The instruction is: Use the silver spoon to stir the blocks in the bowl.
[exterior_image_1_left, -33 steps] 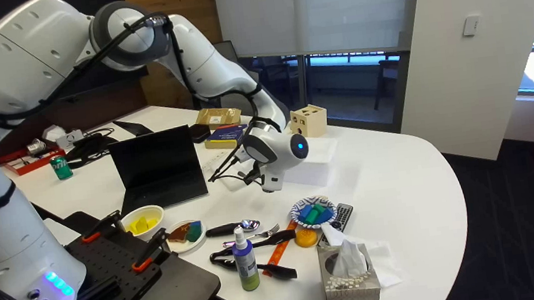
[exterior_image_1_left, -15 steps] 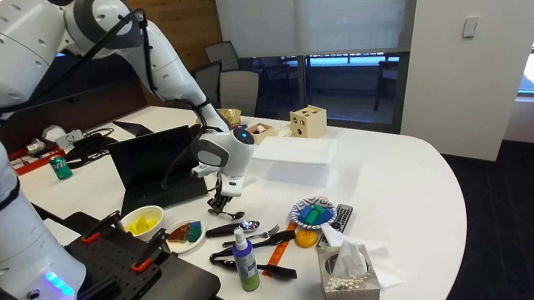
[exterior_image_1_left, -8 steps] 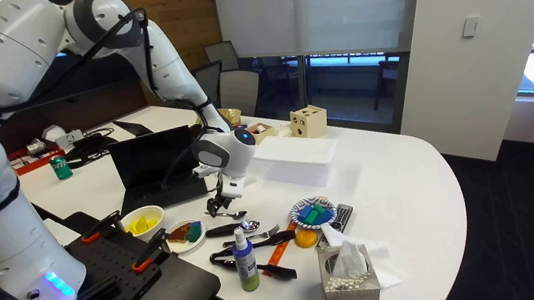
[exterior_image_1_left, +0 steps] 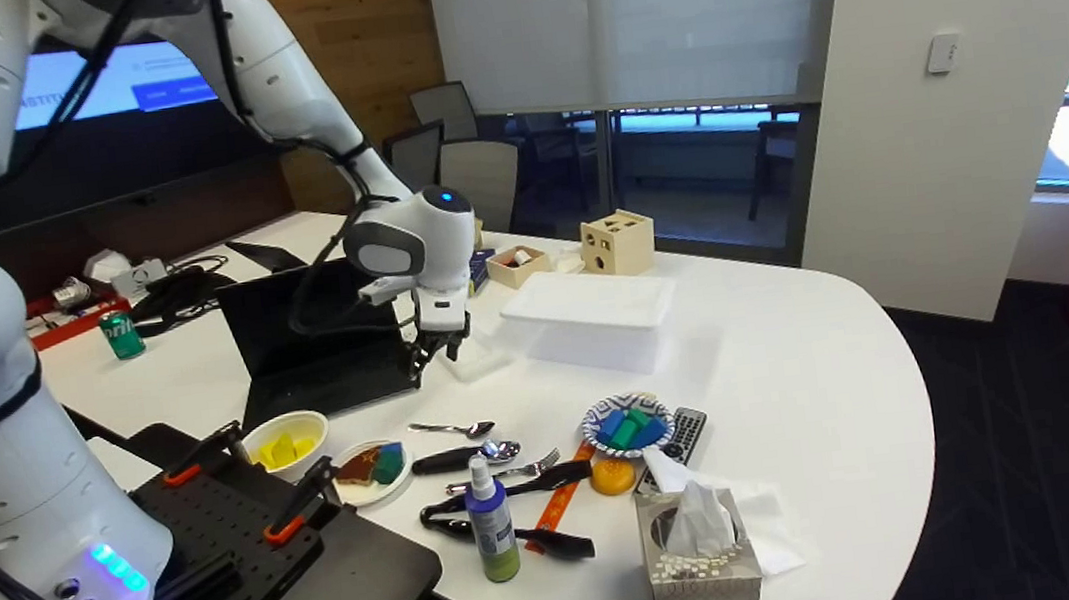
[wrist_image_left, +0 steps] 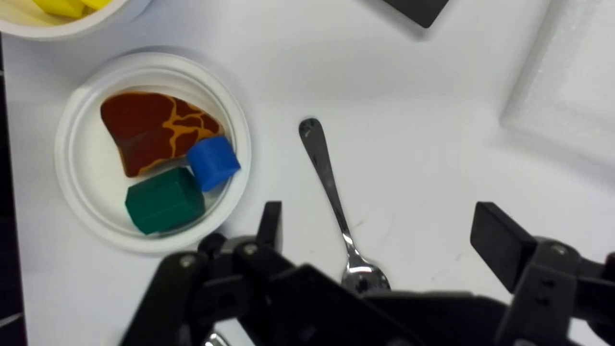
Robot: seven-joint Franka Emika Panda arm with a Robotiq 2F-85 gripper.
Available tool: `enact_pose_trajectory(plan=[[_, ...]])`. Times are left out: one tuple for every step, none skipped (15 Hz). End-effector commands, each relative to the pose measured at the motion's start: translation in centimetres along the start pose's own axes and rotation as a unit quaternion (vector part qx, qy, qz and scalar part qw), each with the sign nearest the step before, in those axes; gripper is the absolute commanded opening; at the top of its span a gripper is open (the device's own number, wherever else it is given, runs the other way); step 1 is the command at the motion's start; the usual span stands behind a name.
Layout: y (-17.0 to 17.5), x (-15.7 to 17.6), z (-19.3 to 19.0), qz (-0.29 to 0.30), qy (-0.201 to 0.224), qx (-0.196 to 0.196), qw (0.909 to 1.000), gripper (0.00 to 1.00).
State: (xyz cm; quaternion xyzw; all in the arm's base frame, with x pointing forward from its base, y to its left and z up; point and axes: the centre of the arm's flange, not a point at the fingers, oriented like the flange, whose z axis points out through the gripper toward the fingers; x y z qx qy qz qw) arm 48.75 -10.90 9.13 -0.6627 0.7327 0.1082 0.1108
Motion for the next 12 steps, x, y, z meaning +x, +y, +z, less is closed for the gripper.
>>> enact_pose_trajectory(plan=[[2.6, -4.4, -7.6, 0.004, 0.084, 0.038, 0.9958, 1.0], [2.9, -5.2, -9.1, 0.002, 0.104, 0.049, 0.9934, 1.0], [3.3, -6.1, -10.7, -0.001, 0.116, 0.058, 0.9915, 1.0], [3.7, -6.9, -12.1, 0.0, 0.128, 0.064, 0.9897, 1.0], [4.1, -7.5, -13.5, -0.003, 0.136, 0.066, 0.9886, 1.0], [4.5, -8.0, -14.5, -0.002, 0.143, 0.066, 0.9875, 1.0], [4.5, -8.2, -15.2, -0.004, 0.149, 0.067, 0.9865, 1.0], [4.6, -8.4, -15.9, -0.006, 0.156, 0.069, 0.9853, 1.0], [4.6, -8.6, -16.5, -0.007, 0.162, 0.072, 0.9842, 1.0], [4.5, -8.8, -17.1, -0.008, 0.167, 0.074, 0.983, 1.0], [4.3, -8.8, -17.6, -0.009, 0.173, 0.077, 0.9819, 1.0], [4.2, -8.9, -18.0, -0.01, 0.177, 0.08, 0.9809, 1.0]])
